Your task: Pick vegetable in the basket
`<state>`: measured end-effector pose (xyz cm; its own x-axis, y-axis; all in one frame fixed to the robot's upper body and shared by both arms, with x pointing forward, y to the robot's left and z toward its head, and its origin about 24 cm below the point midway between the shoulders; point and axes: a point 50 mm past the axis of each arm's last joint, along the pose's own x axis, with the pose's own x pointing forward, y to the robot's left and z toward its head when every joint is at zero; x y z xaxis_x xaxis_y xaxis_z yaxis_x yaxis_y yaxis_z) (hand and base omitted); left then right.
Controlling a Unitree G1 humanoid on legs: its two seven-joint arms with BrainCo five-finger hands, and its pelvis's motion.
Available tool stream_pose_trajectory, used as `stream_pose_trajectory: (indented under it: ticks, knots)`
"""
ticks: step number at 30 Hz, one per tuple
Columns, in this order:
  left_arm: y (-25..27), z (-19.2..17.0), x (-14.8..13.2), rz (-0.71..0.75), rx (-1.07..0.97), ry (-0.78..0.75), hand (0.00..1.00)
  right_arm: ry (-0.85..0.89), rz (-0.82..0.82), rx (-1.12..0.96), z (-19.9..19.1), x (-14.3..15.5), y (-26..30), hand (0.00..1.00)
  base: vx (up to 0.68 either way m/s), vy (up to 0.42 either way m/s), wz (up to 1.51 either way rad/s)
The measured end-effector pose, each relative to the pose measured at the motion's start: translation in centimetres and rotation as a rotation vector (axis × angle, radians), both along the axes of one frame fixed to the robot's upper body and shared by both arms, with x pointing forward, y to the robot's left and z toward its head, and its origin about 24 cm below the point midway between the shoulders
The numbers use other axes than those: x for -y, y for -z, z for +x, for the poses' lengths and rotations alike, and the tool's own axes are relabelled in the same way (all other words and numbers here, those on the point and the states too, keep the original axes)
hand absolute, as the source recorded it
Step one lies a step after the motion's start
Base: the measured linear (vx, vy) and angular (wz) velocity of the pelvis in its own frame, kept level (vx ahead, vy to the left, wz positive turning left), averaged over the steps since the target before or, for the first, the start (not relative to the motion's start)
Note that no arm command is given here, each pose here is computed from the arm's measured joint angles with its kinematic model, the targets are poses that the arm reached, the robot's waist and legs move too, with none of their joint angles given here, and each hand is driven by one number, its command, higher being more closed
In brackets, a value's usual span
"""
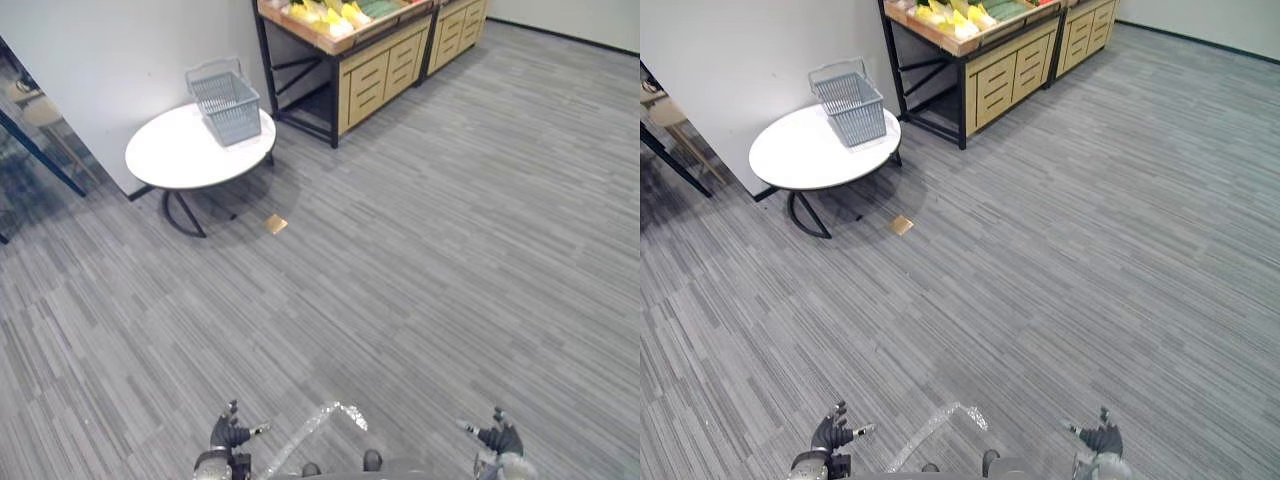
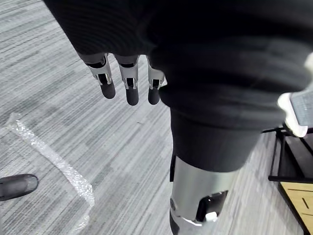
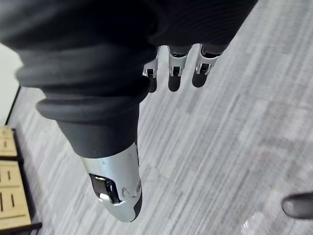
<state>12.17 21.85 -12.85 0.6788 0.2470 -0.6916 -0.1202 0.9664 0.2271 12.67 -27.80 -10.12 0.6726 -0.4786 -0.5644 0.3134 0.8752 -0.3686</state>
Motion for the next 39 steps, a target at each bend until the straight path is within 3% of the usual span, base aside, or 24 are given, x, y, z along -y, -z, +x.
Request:
stream_pose_trajectory:
  ticks: [10, 24, 32, 39]
  knots:
    - [-0.7, 0.6, -0.2, 0.002, 0.048, 0.012, 0.0, -0.054, -0.069, 0.056, 1.3, 0.6, -1.5, 0.0, 0.02, 0.001, 0.01]
    - [-0.6, -0.9, -0.8, -0.053, 0.058, -0.15, 0.0, 0.006, -0.052, 0.099, 2.4, 1.3, -2.2, 0.0, -0.01, 0.012, -0.05]
    - [-1.9, 1.8, -0.8, -0.03, 0.144, -0.115, 0.0, -0.058, -0.05, 0.137, 3.3, -0.5, -2.7, 0.0, 0.32, 0.054, 0.23]
    - [-3.2, 5.8, 0.2, -0.054, 0.239, -0.079, 0.0, -0.098, -0.091, 0.178, 5.1, 0.1, -4.1, 0.0, 0.63, -0.122, 0.46]
